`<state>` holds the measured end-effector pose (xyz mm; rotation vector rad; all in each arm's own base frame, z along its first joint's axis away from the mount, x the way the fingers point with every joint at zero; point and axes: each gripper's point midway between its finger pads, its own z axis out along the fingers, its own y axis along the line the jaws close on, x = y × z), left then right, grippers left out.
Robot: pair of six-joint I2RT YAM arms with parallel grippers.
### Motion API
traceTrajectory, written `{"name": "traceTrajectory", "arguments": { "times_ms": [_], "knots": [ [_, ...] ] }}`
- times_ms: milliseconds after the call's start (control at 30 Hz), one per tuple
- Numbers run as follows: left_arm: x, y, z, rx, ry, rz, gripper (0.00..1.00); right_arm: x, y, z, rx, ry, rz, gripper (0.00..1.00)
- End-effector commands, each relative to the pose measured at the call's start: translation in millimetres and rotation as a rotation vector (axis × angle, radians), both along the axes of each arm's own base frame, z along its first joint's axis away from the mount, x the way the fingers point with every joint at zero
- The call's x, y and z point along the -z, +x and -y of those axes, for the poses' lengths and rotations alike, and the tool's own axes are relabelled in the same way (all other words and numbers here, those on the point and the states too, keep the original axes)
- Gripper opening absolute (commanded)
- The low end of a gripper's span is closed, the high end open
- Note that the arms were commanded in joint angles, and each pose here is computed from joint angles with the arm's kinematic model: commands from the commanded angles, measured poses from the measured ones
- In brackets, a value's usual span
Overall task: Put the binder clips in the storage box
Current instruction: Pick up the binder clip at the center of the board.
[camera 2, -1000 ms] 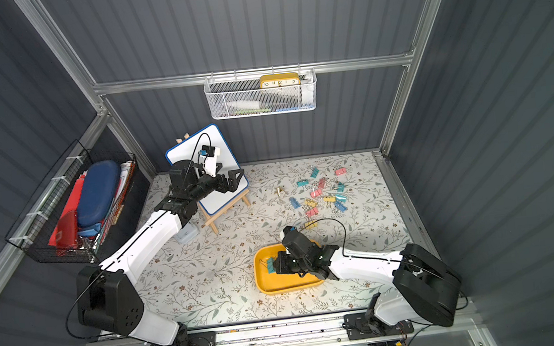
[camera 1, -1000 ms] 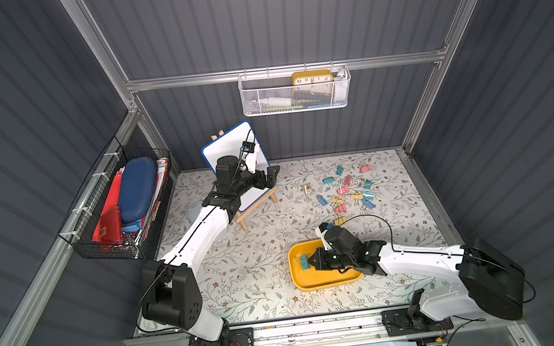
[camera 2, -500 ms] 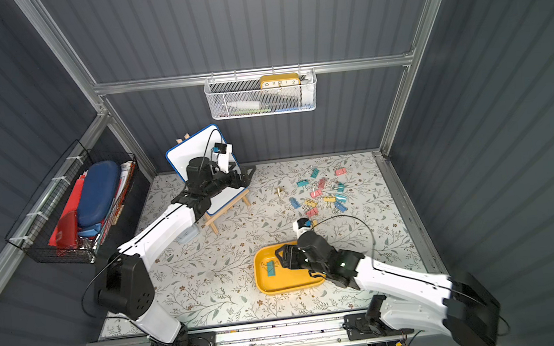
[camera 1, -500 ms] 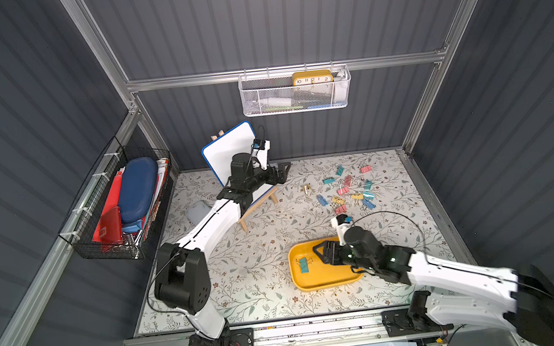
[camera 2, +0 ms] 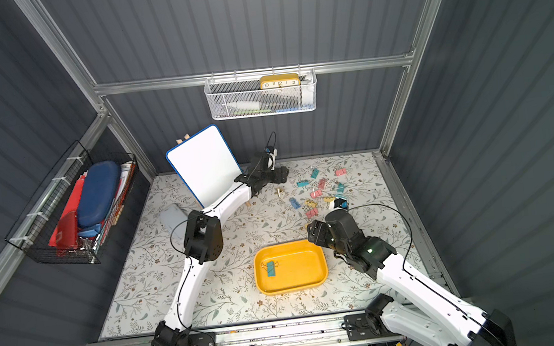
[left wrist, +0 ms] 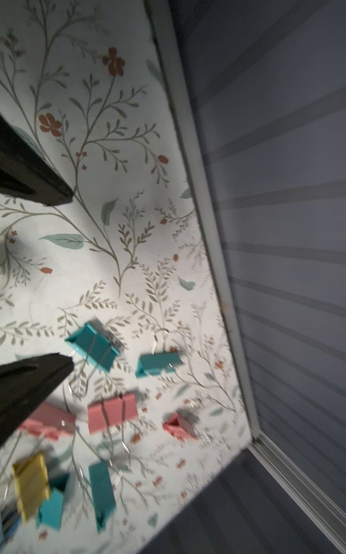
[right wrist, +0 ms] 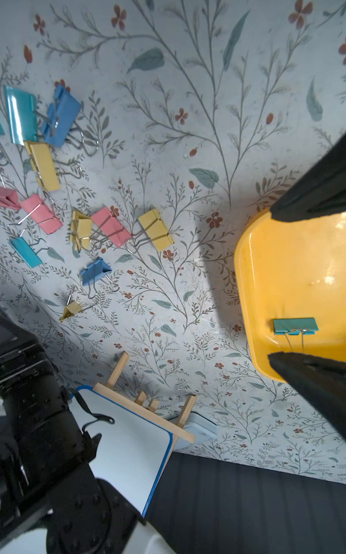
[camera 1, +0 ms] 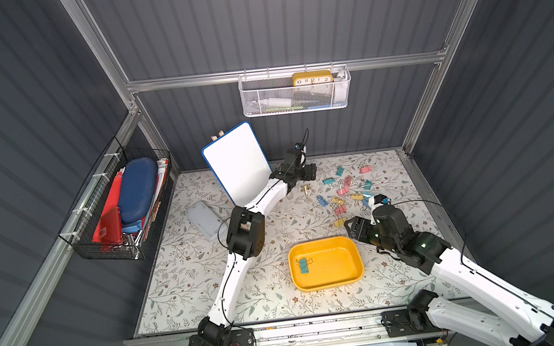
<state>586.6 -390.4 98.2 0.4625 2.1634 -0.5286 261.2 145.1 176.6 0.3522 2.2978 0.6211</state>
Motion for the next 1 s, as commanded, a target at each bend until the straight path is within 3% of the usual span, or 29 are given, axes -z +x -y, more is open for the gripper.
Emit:
{"name": "traceTrajectory", "arguments": {
  "times_ms": [0,100,300,400,833,967],
  "knots": [
    [20.8,-12.0,-5.2,0.010,0.043,-0.116,0.73,16.0,-8.9,2.2,0.002,0.010,-0.053,0.74],
    [39.5,-23.2,-3.4,0.021,0.037,-0.174,0.65,20.9,-11.4,2.9,0.005,0.016,-0.063,0.73],
    [48.2,-34.1,-3.9,0.027,0.024,-0.203,0.62,21.9,-10.4,-0.9,-0.007,0.026,-0.069,0.73],
    [44.6,-36.8,-1.3,0.034,0.012,-0.207,0.53,21.6,-9.6,-3.7,-0.018,0.029,-0.073,0.73],
    [11.3,-56.3,-10.9,-0.039,-0.047,-0.257,0.48,21.8,-9.0,-5.4,-0.015,0.042,-0.078,0.73],
    [7.3,-63.4,-15.3,-0.063,-0.065,-0.284,0.39,22.7,-7.0,-6.7,-0.011,0.046,-0.080,0.73]
  ]
}}
